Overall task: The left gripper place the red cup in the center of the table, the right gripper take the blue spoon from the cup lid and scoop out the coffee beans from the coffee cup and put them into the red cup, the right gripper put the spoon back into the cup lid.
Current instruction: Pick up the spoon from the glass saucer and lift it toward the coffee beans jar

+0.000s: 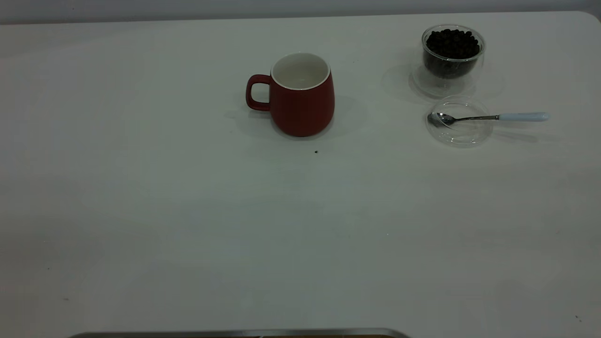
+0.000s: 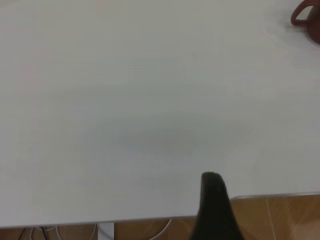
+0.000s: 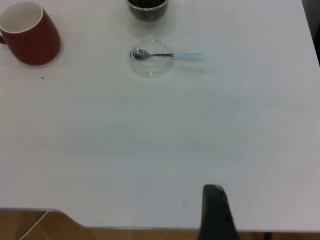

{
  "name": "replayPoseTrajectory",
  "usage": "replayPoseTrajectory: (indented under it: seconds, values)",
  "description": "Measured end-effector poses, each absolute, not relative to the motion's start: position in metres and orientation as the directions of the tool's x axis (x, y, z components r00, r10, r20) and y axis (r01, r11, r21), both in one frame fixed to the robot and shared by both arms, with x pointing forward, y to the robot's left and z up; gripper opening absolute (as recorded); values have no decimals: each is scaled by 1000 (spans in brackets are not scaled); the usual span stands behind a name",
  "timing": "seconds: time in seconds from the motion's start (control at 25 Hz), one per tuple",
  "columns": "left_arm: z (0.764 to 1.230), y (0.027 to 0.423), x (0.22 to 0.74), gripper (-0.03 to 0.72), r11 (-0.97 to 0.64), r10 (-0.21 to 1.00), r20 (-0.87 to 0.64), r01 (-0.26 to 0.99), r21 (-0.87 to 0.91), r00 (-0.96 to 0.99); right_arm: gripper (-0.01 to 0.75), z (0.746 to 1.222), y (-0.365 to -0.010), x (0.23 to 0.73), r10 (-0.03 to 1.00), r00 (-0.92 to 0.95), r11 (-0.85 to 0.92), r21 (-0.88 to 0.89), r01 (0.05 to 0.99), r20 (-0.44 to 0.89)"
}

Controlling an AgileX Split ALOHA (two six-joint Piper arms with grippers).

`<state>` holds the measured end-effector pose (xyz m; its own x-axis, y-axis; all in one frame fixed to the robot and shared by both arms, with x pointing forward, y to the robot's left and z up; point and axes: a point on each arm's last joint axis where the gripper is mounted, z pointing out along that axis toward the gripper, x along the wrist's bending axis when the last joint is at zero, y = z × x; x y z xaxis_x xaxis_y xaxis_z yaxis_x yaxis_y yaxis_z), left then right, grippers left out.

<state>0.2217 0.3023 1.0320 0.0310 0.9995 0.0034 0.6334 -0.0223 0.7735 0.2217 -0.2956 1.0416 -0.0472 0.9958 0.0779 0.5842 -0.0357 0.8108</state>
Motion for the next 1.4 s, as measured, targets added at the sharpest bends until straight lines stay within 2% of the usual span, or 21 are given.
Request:
replayPoseTrajectory:
  seconds: [0.92,1.08,1.24,1.4]
  values:
    - [1032,302,222,587,-22,1000,3,632,775,31,548,1042,-293,222,993,-65,-46,810,584,103]
    - [1032,302,222,587,-22,1000,3,632,775,31,548,1047,-288,224,984,-100,-73,841,536,149]
    - [1032,302,222,587,-22,1000,3,632,775,31,548,1061,-283,240,970,-132,-110,858,502,202]
    - [1032,302,222,587,-22,1000,3,632,775,31,548,1077,-279,281,963,-128,-138,844,518,236]
